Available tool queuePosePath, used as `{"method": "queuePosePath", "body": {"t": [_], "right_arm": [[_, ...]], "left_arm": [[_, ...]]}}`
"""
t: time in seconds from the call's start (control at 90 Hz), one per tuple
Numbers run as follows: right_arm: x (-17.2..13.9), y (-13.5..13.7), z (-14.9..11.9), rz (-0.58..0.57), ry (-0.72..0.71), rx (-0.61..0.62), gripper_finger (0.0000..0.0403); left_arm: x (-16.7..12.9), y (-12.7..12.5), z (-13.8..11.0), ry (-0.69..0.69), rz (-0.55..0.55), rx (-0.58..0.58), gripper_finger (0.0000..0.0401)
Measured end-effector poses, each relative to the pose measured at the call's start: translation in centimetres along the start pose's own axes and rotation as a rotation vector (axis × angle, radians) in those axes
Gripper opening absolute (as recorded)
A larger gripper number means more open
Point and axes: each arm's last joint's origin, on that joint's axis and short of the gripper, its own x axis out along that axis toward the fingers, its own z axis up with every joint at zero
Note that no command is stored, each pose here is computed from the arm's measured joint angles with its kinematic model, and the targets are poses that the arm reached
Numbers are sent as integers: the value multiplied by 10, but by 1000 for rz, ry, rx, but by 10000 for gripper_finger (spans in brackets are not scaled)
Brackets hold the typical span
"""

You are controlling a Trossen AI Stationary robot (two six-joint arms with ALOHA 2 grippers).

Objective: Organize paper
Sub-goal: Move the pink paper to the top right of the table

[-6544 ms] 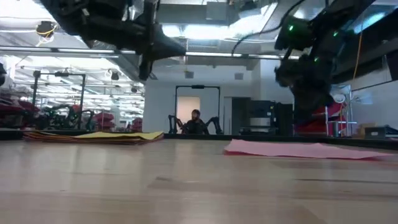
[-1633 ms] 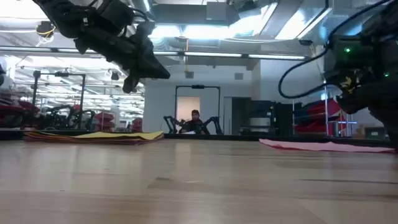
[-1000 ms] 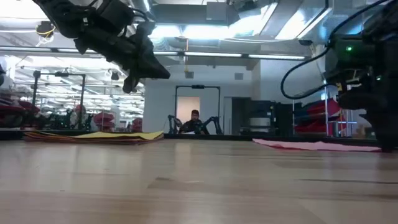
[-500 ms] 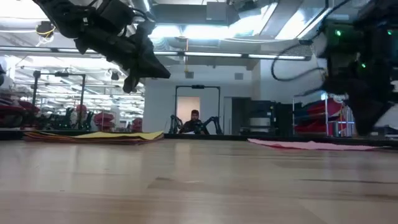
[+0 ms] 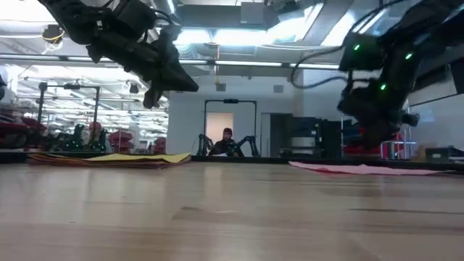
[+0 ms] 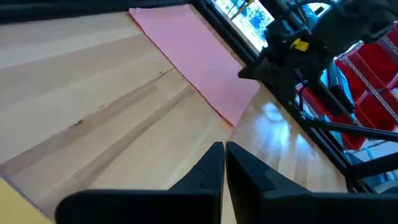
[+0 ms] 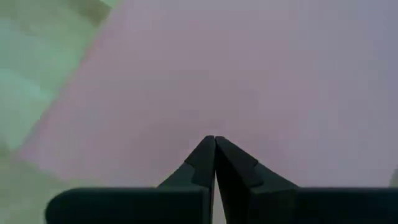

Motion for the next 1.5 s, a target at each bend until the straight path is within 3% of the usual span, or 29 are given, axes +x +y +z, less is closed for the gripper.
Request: {"method": "queuePosePath", "body": {"t": [0.333,0.733,1.5], "right_arm": [[36,-8,10,-29,100,-23,0],[29,-14,4,-63,160,46,0],[24,-24,4,-162,129,-3,0]], "left_arm": [[0,0,0,-6,10,0,0],[0,0,0,-8,13,12,0],[0,1,1,-25,39,19,0]]}}
